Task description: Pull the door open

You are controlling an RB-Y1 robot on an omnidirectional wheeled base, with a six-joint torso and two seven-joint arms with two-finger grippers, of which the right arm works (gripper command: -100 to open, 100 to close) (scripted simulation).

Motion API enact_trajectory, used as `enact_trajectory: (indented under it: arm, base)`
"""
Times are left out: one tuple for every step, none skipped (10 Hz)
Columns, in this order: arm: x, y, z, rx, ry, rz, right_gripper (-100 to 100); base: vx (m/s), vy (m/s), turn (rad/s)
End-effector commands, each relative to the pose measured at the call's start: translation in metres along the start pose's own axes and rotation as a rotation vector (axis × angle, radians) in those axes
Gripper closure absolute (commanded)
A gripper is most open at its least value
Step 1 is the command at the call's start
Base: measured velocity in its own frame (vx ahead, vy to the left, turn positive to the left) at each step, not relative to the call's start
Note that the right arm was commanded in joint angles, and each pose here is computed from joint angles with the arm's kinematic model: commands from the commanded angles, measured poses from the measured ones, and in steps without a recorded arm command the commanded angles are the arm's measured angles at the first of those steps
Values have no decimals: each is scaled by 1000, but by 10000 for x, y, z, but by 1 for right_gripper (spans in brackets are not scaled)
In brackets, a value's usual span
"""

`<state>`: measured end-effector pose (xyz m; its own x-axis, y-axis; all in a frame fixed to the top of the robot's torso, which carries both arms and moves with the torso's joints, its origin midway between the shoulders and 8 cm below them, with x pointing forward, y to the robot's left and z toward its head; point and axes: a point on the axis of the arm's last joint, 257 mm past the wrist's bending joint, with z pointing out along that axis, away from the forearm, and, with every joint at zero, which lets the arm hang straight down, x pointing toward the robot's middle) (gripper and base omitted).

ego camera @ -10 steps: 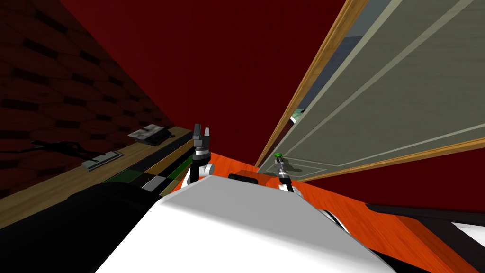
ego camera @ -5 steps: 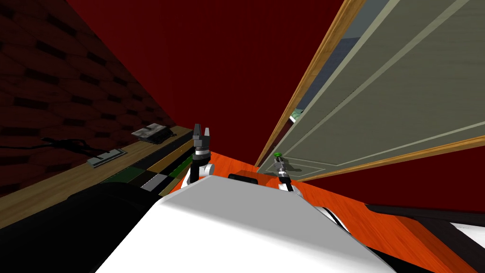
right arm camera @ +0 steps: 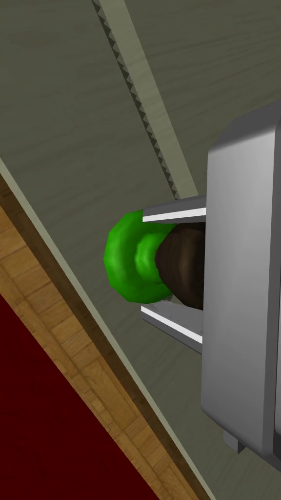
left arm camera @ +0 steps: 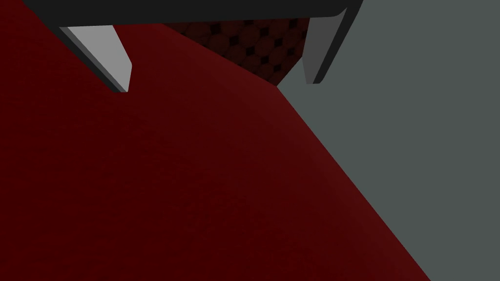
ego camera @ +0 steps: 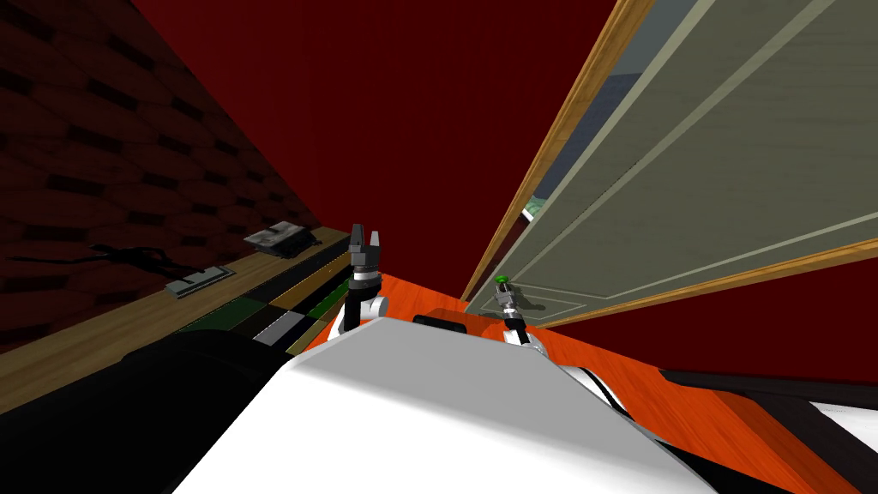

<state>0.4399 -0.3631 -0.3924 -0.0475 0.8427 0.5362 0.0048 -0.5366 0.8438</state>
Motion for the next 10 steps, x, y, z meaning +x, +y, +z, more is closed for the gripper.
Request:
enact_trajectory:
  arm:
    - [-72,-37,-71,13,-21,15,100]
    - [-32,-8,-37,5,-9,16,100]
    - [-72,-37,-71,13,-21,15,100]
    - [-49,-20,-52,8,-14,16,100]
    - [-39,-13,-43,6,-11,16,100]
    - [-72,-37,-71,13,-21,15,100]
    - [-36,-11,-41,6,-11,16,100]
    - [-72,-37,-71,13,-21,15,100]
    - [-1,3,-3,3,2,54,100]
    - [-2,5,-6,4,4,74,100]
  base:
    - [-14,-2,5]
    - [-5,2,-13]
    - [0,0,0]
    - [0,0,0]
    - [0,0,0]
    - [0,0,0]
    - [0,0,0]
    - [0,0,0]
    - [-27,-8,32]
    - [-40,-11,34]
